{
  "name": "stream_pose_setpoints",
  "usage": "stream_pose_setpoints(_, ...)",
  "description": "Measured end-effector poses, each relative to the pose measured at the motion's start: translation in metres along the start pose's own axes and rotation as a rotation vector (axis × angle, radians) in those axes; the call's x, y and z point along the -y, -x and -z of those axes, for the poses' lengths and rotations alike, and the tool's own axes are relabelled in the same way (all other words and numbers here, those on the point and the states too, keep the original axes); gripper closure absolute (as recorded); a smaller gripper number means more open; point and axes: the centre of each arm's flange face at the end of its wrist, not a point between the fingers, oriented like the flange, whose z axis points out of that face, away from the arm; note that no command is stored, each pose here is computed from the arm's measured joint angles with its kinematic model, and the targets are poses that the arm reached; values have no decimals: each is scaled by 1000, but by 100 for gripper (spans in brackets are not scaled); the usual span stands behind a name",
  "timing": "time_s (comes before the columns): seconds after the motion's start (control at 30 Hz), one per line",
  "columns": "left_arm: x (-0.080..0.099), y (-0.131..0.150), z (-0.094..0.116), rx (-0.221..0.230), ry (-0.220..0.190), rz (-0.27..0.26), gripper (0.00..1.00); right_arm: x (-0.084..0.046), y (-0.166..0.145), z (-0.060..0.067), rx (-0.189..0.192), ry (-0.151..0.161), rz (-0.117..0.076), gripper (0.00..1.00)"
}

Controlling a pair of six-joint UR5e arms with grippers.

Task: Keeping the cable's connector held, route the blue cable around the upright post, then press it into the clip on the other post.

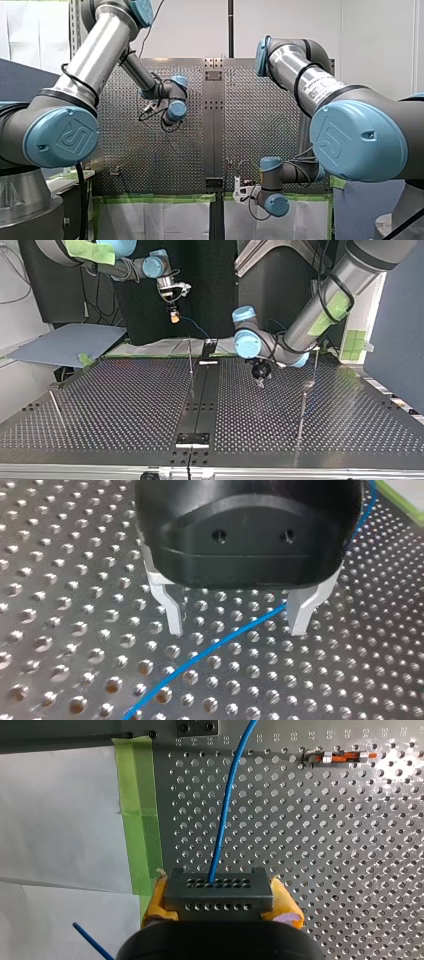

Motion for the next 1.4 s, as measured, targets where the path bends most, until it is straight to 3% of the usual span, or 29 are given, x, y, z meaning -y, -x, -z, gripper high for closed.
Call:
stream_pose_setpoints(0.4, 18, -19, -3, -49, 17, -39, 0, 0, 0, 0, -3, 0, -1, 100)
stream_pose_setpoints(0.67, 19, -23, -3, -65, 27, -34, 0, 0, 0, 0, -3, 0, -3, 100)
stream_pose_setpoints(1.1, 26, -26, 5, -79, -8, 25, 0, 0, 0, 0, -2, 0, -3, 100)
stream_pose_setpoints(1.4, 57, -49, 11, -123, -42, -25, 0, 0, 0, 0, 0, 0, -3, 100)
